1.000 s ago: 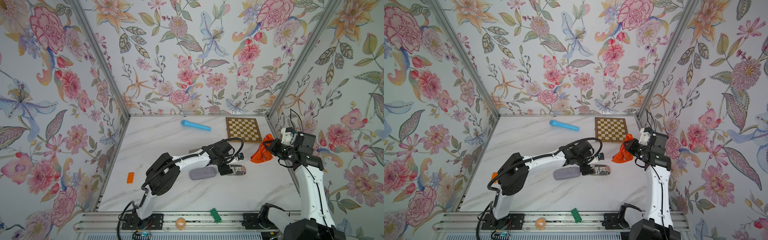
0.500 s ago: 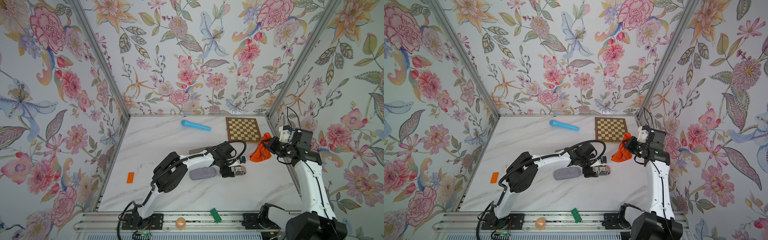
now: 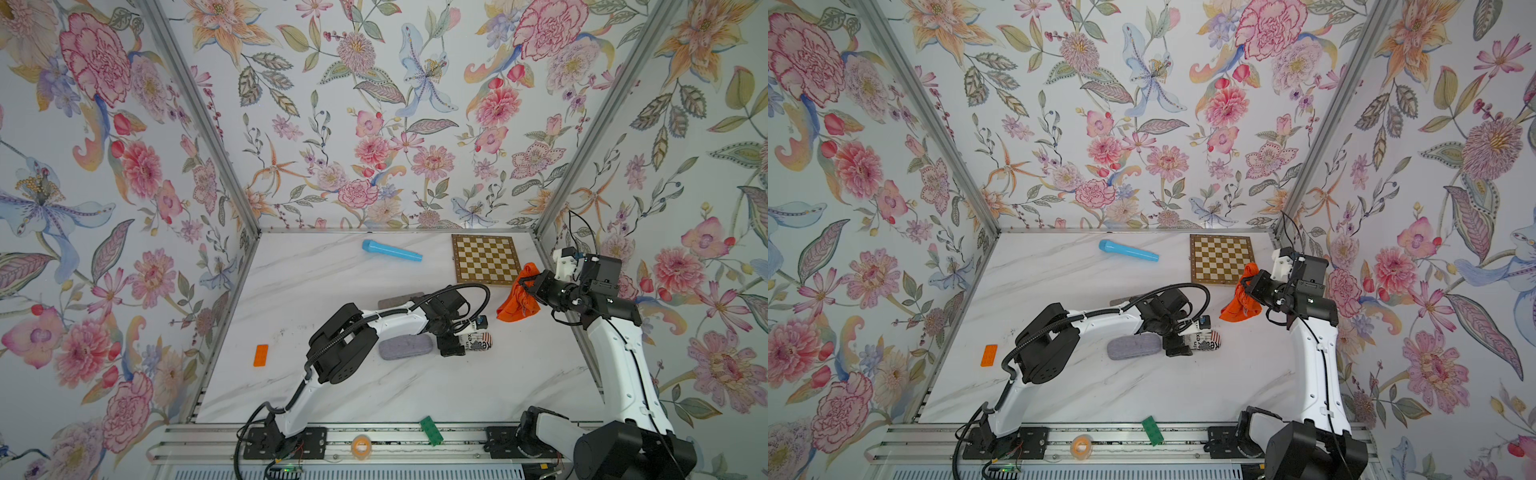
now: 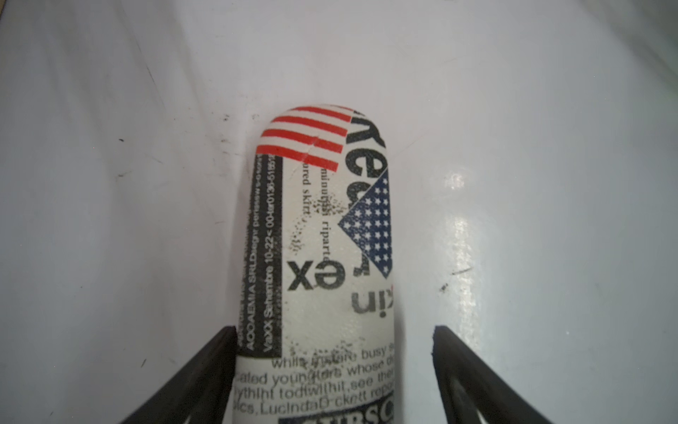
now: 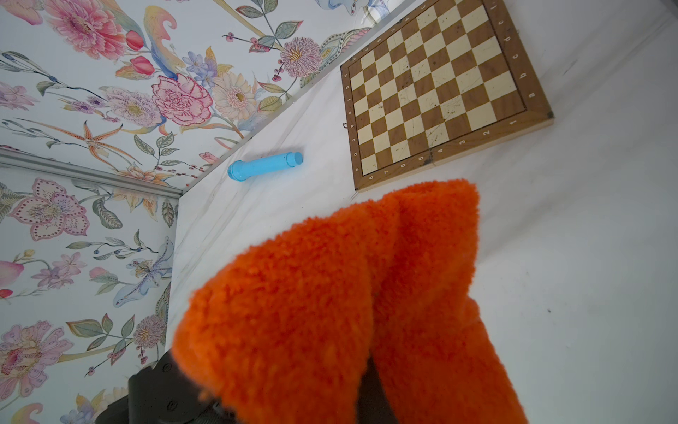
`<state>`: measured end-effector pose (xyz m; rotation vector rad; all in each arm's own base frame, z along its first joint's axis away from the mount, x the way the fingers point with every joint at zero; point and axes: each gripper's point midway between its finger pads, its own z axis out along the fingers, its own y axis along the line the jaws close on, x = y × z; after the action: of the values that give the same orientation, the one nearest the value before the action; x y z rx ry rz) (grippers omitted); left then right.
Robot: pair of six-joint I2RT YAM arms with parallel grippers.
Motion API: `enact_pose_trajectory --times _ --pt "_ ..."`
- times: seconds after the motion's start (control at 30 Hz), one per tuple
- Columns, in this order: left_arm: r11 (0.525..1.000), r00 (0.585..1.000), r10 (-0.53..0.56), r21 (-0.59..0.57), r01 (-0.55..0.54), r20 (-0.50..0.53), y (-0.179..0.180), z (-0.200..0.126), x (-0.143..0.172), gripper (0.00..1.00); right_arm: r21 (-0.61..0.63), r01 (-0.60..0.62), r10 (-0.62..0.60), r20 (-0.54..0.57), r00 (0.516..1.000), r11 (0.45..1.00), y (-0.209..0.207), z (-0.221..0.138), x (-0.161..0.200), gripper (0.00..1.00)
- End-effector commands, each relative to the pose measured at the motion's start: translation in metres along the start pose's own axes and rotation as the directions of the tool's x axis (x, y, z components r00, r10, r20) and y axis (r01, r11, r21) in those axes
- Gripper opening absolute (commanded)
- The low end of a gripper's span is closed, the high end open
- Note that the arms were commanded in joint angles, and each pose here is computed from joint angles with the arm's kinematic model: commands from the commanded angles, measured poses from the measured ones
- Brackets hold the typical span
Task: Wipe the eyeglass case
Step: Pick up the eyeglass case from the center of the board.
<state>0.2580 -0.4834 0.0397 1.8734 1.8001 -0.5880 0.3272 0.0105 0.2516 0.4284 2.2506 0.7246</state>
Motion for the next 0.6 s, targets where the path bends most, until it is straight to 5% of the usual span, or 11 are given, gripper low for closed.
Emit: enact_pose_trajectory --times 0.0,0.3,0.57 --pt "1.0 0.999 -0.007 -0.003 0.007 -0.038 0.002 0.008 0.019 0.84 -0.008 0.044 -0.044 0.017 0.999 0.999 0.006 -0.005 -0.001 0.0" --pt "0.999 0.999 -0.03 -0.016 0.029 -0.042 0.001 0.014 0.032 0.74 -0.007 0.044 -0.044 0.005 0.999 0.999 0.004 -0.003 0.003 0.0" --pt "0.998 0.997 -0.046 -0.041 0.044 -0.056 0.007 0.021 0.035 0.77 0.001 0.045 -0.045 -0.008 0.999 0.999 0.001 -0.003 0.009 0.0"
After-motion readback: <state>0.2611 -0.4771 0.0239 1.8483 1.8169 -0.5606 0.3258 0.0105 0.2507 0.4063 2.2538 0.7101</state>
